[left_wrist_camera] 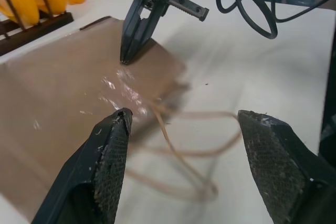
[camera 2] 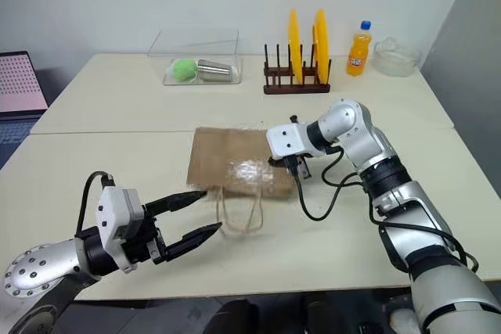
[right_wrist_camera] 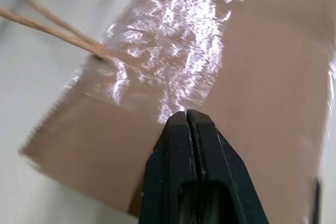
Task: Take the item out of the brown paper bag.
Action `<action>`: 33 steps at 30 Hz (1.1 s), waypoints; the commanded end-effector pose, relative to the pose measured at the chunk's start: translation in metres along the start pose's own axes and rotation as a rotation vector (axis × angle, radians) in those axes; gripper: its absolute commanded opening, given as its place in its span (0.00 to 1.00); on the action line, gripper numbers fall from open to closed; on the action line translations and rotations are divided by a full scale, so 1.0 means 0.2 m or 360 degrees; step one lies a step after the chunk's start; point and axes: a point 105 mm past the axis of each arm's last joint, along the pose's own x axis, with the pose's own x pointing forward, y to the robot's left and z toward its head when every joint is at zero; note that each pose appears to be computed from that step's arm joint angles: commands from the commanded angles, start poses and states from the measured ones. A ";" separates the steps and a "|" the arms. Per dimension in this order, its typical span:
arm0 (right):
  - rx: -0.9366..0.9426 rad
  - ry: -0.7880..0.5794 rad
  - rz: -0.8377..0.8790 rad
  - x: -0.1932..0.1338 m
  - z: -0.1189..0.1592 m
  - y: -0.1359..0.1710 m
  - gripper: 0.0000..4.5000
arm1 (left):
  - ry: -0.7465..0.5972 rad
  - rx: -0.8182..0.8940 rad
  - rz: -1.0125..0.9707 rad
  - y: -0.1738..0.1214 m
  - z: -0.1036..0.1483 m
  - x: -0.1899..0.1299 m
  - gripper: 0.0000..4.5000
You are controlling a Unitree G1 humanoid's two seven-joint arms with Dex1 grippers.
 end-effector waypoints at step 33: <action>0.0883 -0.0322 -0.0491 -0.25 0.21 0.62 0.82 | 0.0202 0.1539 -0.0852 0.21 -0.21 0.31 1.00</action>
